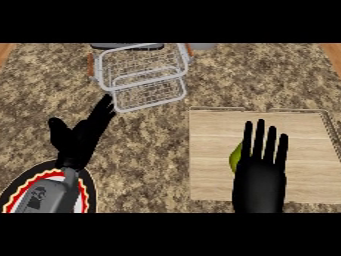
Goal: Pick the pear from the tray and place it in the tiered basket
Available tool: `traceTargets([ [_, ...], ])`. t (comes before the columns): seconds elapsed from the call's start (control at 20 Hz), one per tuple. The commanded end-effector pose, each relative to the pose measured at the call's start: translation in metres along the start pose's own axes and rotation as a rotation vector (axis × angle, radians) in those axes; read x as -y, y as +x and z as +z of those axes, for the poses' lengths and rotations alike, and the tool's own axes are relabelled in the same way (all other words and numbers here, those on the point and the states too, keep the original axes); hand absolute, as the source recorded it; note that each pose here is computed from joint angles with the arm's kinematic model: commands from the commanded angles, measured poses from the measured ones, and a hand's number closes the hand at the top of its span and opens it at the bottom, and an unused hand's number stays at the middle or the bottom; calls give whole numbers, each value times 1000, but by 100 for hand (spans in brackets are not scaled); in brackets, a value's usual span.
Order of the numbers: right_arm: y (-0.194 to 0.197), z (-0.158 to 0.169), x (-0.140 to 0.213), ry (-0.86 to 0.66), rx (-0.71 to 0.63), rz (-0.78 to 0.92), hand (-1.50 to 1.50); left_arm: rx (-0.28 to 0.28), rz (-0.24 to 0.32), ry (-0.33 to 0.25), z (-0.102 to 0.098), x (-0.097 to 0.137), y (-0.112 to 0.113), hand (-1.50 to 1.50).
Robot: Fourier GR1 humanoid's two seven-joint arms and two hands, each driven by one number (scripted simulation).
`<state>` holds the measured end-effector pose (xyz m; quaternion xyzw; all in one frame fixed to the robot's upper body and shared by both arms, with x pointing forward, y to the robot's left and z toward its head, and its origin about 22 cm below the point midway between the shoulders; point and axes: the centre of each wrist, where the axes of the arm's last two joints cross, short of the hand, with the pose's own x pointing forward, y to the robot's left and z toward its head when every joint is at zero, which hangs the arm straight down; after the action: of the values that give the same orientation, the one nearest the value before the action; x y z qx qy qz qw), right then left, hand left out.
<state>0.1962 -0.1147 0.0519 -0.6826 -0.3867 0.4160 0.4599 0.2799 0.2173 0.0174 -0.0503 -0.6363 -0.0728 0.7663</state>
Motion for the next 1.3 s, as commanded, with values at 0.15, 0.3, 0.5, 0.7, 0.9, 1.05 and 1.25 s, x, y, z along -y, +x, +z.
traceTargets([
  [0.15,71,19,6,45,-172,148,-150,22,-13,-27,-7,3,15,0],
  [0.3,75,16,-5,57,-216,215,-150,13,-6,-10,-11,2,16,0],
  [0.5,77,-2,-22,75,-285,294,-150,10,17,-25,-6,-1,17,0],
  [0.7,77,7,-37,109,-309,311,-150,0,-1,-20,-3,-3,9,0],
  [0.9,75,2,-41,150,-338,305,-150,4,5,-25,2,0,4,0],
  [1.05,76,-4,-38,150,-355,337,-150,0,21,-40,4,2,3,0],
  [1.25,74,7,-48,121,-352,324,-150,1,0,-7,2,-20,5,0],
])
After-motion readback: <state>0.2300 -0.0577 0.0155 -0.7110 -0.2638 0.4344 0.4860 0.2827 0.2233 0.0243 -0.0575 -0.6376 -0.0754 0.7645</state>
